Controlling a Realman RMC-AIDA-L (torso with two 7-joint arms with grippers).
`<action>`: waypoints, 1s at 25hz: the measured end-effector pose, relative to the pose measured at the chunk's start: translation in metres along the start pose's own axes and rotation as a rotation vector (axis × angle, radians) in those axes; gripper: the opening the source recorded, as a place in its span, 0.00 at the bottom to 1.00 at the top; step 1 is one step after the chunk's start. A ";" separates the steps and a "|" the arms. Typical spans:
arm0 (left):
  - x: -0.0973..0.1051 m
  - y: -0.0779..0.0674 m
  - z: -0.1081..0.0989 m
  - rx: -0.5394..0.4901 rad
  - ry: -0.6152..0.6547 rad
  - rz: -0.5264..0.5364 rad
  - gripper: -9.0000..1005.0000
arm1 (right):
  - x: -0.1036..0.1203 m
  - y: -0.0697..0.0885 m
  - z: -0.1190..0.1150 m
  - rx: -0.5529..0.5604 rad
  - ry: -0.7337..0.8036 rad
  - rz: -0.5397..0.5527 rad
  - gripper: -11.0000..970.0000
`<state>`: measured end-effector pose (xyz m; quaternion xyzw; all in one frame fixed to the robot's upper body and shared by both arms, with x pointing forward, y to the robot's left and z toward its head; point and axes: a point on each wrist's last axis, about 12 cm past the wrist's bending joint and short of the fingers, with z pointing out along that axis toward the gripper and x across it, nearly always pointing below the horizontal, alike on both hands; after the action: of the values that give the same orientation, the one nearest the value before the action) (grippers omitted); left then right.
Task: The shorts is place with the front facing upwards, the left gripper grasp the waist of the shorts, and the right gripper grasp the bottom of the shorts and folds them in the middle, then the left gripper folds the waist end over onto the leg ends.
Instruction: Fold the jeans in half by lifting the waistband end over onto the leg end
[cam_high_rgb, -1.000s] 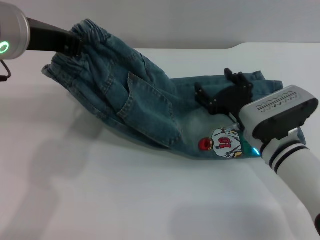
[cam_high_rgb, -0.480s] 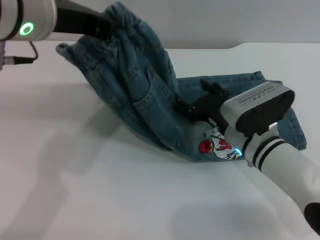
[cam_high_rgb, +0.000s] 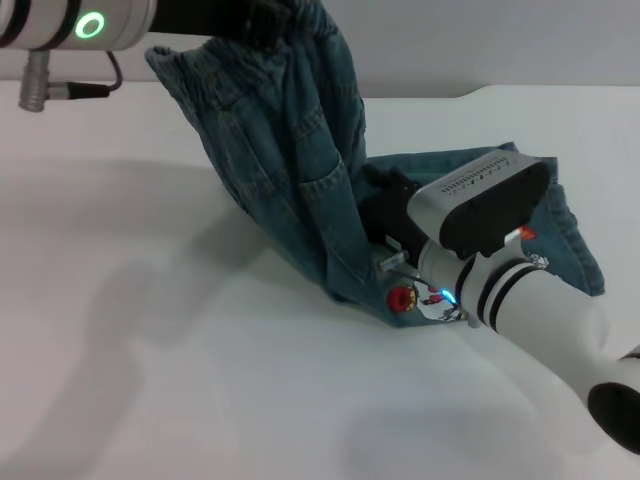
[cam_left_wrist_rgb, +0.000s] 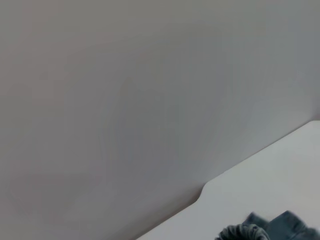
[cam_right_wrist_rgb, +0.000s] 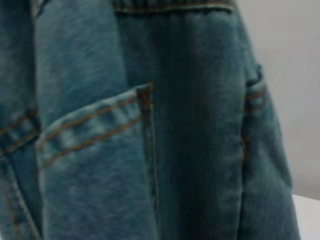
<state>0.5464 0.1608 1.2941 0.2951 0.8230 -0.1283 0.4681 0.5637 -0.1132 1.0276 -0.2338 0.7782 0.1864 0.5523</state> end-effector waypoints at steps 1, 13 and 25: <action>-0.001 -0.002 0.000 0.009 -0.006 0.004 0.07 | -0.002 0.001 0.001 -0.006 -0.002 -0.002 0.86; -0.008 -0.011 0.003 0.050 -0.042 0.021 0.07 | -0.024 0.020 0.016 -0.092 -0.029 -0.030 0.86; 0.001 -0.006 0.004 0.033 -0.046 0.000 0.07 | 0.001 -0.010 -0.008 0.023 -0.087 0.008 0.86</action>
<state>0.5453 0.1543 1.2912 0.3000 0.8098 -0.1486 0.4819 0.5626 -0.1259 1.0293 -0.2158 0.7564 0.1895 0.5877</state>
